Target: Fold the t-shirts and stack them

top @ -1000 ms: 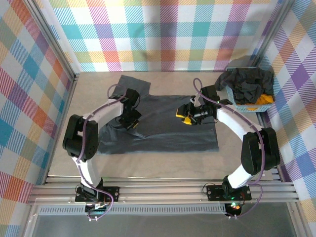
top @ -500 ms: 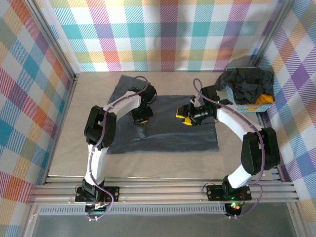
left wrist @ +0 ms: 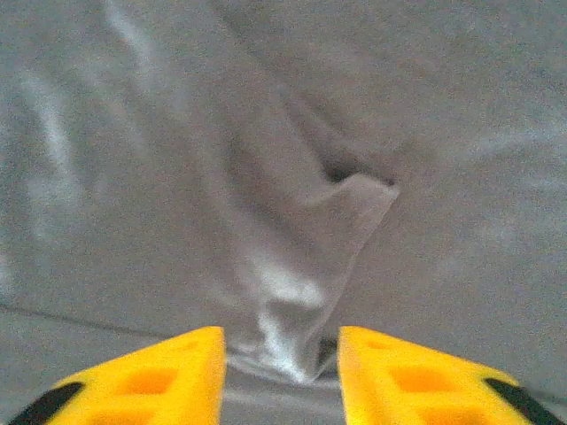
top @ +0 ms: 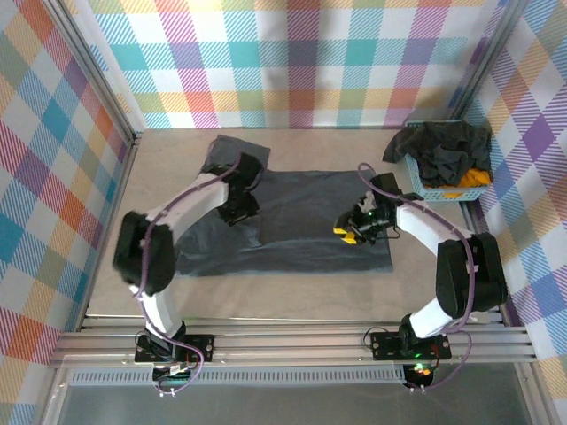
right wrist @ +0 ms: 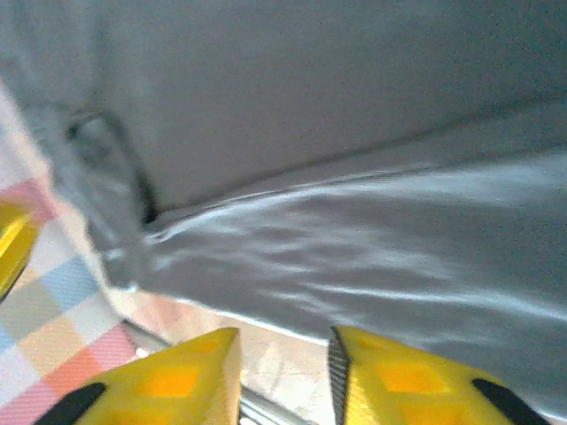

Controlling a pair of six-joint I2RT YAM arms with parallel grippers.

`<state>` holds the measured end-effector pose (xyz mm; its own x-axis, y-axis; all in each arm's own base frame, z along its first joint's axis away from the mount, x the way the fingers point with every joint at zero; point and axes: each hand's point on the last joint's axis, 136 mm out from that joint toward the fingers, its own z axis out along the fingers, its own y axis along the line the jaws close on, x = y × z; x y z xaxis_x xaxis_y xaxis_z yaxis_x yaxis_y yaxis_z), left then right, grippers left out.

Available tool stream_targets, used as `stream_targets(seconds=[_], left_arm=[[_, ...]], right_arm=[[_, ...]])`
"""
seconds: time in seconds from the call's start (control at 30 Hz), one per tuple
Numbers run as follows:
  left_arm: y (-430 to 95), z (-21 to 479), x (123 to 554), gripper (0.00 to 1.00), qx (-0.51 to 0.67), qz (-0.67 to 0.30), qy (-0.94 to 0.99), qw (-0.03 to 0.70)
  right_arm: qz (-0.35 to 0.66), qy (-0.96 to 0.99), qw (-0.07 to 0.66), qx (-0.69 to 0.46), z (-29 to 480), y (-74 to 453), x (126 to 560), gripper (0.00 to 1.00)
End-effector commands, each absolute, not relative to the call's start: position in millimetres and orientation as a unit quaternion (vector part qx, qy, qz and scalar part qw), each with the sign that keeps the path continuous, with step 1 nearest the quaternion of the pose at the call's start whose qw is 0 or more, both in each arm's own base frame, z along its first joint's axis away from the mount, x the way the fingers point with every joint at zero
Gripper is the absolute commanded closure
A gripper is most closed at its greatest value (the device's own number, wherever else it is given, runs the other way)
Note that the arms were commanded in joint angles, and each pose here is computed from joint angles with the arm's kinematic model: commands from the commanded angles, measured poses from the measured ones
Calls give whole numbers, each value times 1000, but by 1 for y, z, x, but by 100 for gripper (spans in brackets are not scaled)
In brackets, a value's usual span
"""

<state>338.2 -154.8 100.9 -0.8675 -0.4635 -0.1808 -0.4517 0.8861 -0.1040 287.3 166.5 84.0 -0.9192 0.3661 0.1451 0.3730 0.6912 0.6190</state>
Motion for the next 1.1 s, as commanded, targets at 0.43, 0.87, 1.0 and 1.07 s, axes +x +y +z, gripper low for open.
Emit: stream_targets(seconds=[0.43,0.87,1.0,1.07], left_arm=[[-70,5,243,86,-384,39,921,-48],[-46,26,212,81,-391,67,917,-27],[-52,83,281,66,-377,31,923,73],[-55,109,328,62,-376,7,920,111]], right_arm=[[-107,-956,180,-204,2,133,222,69],[-116,-959,192,-175,22,148,204,62],[-168,-970,84,-154,62,163,254,52],[-196,-970,14,-143,88,171,289,51]])
